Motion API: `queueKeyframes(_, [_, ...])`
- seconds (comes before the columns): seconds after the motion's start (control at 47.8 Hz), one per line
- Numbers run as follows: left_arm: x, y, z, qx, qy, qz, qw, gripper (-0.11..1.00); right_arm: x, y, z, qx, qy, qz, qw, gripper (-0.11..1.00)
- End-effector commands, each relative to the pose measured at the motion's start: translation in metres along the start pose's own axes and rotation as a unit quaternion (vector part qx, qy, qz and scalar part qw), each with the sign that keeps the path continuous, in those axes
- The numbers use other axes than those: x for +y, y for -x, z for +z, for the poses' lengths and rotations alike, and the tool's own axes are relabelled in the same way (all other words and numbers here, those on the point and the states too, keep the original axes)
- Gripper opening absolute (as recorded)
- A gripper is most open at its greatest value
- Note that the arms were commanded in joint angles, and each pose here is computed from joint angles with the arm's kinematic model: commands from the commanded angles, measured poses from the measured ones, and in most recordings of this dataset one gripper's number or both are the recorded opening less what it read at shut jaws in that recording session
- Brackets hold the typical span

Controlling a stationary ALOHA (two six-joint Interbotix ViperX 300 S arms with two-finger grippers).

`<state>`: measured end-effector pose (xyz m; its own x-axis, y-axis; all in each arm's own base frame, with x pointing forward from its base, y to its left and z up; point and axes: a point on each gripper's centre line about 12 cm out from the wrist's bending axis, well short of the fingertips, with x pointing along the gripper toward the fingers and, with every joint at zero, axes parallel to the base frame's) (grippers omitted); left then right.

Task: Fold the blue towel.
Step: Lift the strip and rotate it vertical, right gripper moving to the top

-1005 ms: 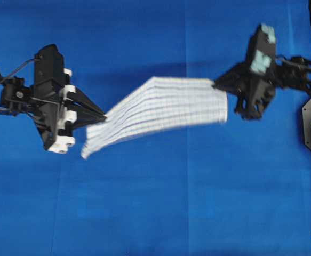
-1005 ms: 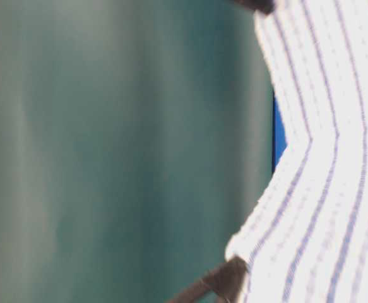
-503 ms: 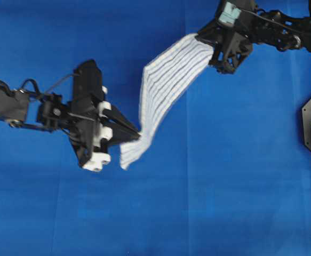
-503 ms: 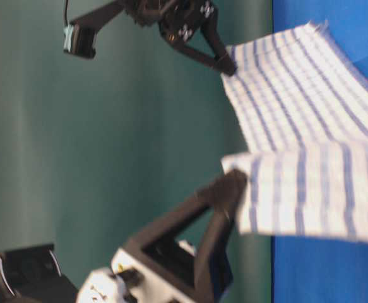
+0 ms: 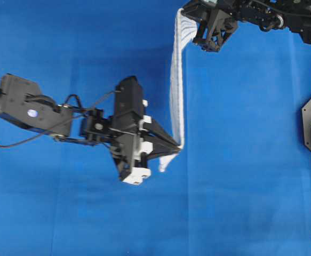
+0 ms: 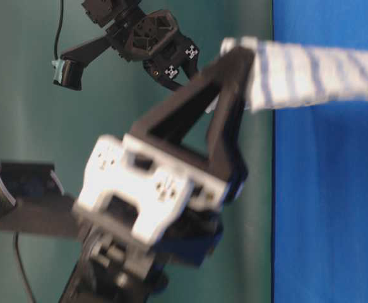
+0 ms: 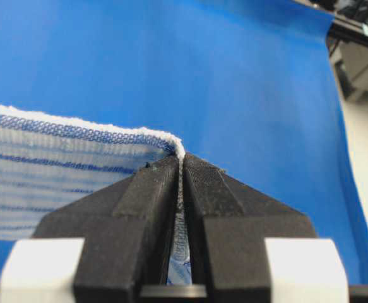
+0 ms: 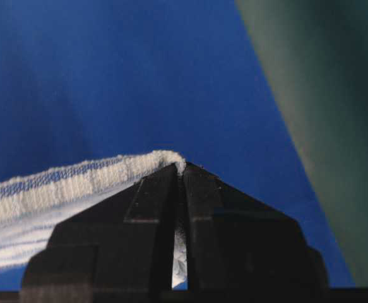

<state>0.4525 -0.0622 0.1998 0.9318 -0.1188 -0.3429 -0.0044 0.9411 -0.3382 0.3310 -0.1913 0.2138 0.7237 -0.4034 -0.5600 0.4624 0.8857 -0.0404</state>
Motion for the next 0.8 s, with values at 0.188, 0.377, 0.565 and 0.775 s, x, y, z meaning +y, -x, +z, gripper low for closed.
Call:
queueKeyframes(0.188, [-0.012, -0.022, 0.026, -0.059, -0.027, -0.021, 0.9977, 0.01, -0.010, 0.006, 0.018, -0.026, 0.008, -0.013, 0.9996, 0.03])
queueKeyframes(0.377, [-0.011, -0.032, 0.024, -0.075, -0.033, -0.025, 0.9963, 0.01, -0.013, 0.007, 0.016, -0.016, 0.017, -0.014, 0.9996, 0.03])
queueKeyframes(0.565, [-0.010, -0.033, 0.017, -0.076, -0.034, -0.028, 0.9961, 0.01, -0.015, 0.006, 0.017, -0.014, 0.025, -0.017, 0.9995, 0.03])
queueKeyframes(0.775, [-0.010, -0.023, -0.002, -0.074, -0.036, -0.033, 0.9960, 0.01, -0.013, -0.006, 0.013, 0.014, 0.029, -0.008, 0.9995, 0.03])
